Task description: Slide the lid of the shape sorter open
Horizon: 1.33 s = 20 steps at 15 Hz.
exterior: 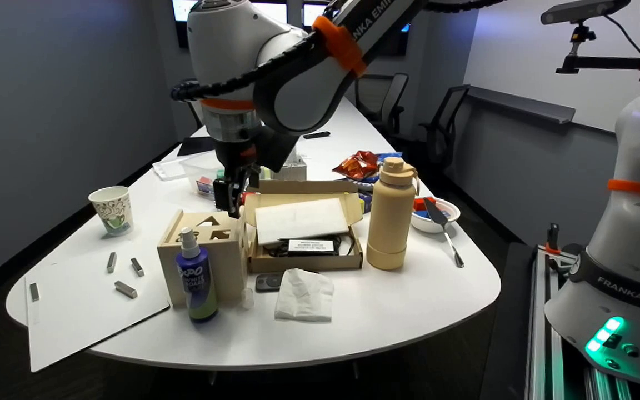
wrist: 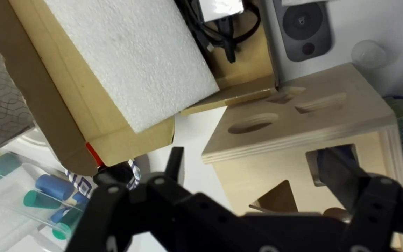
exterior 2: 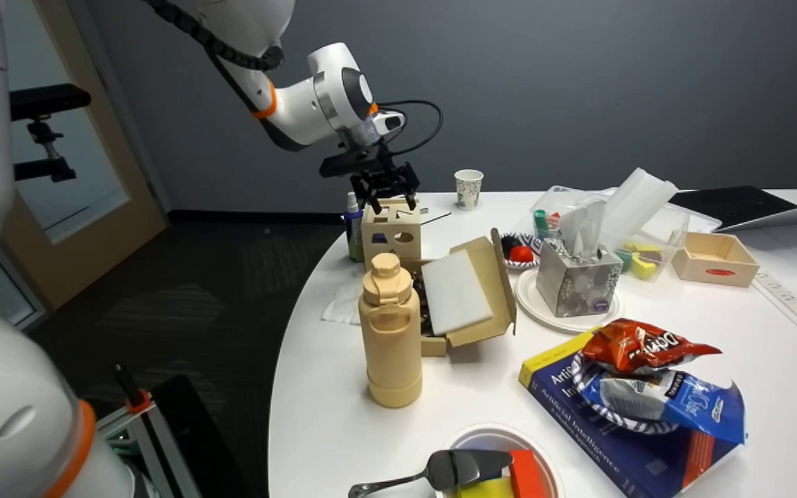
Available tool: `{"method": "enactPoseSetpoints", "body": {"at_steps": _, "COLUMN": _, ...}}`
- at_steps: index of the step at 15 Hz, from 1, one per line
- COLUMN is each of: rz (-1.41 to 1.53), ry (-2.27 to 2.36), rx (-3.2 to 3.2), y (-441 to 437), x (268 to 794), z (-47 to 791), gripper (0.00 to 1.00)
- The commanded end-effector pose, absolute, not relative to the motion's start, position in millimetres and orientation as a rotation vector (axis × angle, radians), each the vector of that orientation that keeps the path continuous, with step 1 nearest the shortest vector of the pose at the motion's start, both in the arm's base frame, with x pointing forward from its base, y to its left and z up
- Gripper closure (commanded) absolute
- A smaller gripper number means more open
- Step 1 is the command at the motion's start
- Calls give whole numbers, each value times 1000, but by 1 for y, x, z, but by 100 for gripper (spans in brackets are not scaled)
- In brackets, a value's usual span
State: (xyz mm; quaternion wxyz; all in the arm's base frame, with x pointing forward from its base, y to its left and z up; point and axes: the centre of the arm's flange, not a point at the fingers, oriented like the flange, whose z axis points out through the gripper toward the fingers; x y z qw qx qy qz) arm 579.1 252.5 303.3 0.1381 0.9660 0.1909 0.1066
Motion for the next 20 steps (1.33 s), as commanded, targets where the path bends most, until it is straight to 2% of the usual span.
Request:
{"method": "enactPoseSetpoints", "body": {"at_steps": 1, "rz": 326, "ry": 585, "rx": 2801, "y": 267, "x": 597, "z": 303, "gripper": 0}}
{"method": "enactPoseSetpoints", "body": {"at_steps": 20, "rz": 234, "ry": 656, "rx": 2800, "y": 282, "x": 610, "z": 269, "gripper": 0}}
